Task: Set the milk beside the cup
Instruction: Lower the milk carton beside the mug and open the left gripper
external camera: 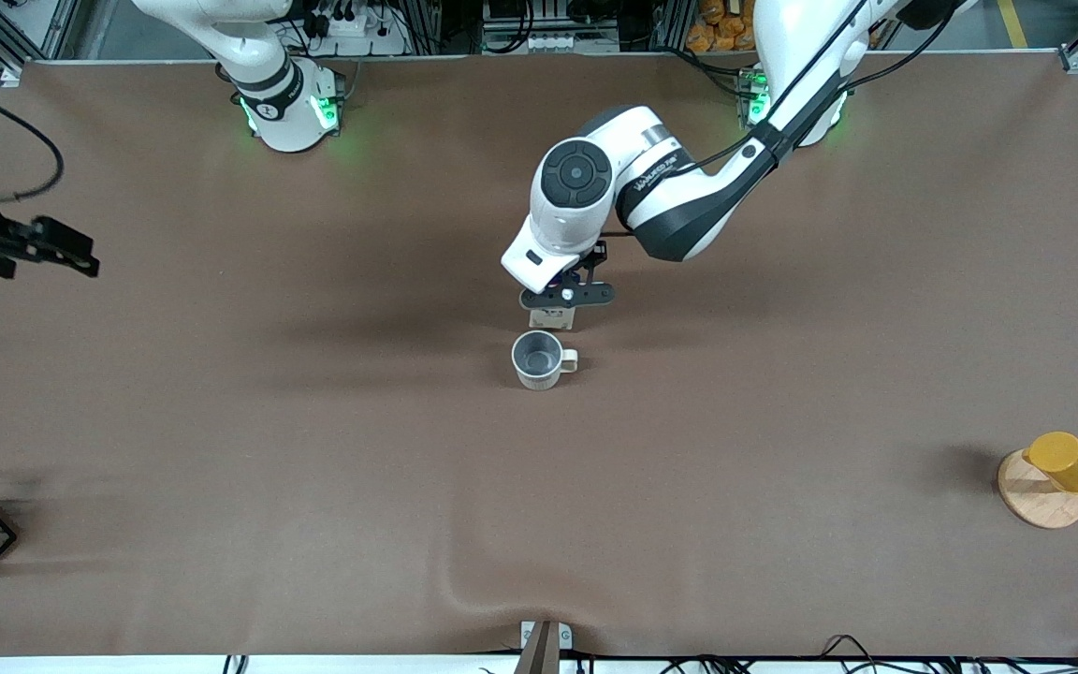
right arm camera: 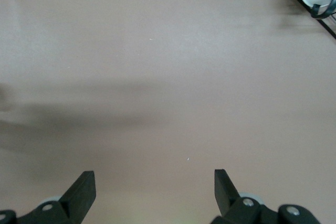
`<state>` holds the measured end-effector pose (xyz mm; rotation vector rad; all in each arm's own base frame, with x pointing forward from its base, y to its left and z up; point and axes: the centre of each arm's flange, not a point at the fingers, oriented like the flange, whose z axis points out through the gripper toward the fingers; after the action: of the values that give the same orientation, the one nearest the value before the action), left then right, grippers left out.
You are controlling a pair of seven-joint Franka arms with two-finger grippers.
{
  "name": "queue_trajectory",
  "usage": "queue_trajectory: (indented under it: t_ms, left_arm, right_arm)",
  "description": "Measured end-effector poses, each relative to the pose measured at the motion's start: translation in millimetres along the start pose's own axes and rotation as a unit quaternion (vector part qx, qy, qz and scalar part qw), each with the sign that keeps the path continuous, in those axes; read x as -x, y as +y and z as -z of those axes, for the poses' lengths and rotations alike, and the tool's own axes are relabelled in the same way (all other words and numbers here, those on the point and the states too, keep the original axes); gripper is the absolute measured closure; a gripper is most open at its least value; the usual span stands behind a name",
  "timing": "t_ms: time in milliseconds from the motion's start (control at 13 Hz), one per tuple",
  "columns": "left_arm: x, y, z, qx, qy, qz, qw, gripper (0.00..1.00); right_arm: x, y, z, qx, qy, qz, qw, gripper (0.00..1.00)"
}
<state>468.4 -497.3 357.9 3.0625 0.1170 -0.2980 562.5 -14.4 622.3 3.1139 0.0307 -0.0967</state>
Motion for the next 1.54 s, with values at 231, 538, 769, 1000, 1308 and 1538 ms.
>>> queue_trajectory:
  t_ms: [231, 538, 769, 1000, 1308, 1538]
  left_arm:
    - [-2.6, 1.5, -7.7, 0.001, -0.003, 0.001, 1.000, 0.60]
    - [-1.6, 5.9, -12.7, 0.000, -0.001, -0.004, 1.000, 0.43]
    - [-7.6, 7.8, 1.1, 0.011, 0.008, 0.000, 1.000, 0.11]
    - [-13.7, 9.2, 22.2, 0.027, 0.021, 0.004, 0.999, 0.00]
    - [-22.9, -18.6, 91.8, 0.032, 0.062, 0.028, 0.997, 0.00]
    - [-23.4, -66.1, 151.4, -0.001, 0.082, 0.068, 0.994, 0.00]
  right_arm:
    - [4.6, 1.5, 8.7, -0.007, -0.003, -0.006, 1.000, 0.00]
    - [12.1, 27.0, 12.9, -0.016, -0.009, -0.032, 0.999, 0.00]
    - [17.0, 23.3, 19.9, -0.016, -0.005, -0.048, 0.999, 0.00]
    - [17.2, 23.9, 20.4, -0.016, -0.005, -0.062, 0.998, 0.00]
    - [17.8, 30.4, 21.0, -0.016, -0.004, -0.082, 0.997, 0.00]
    - [16.9, 11.7, 27.6, -0.015, 0.002, -0.090, 0.996, 0.00]
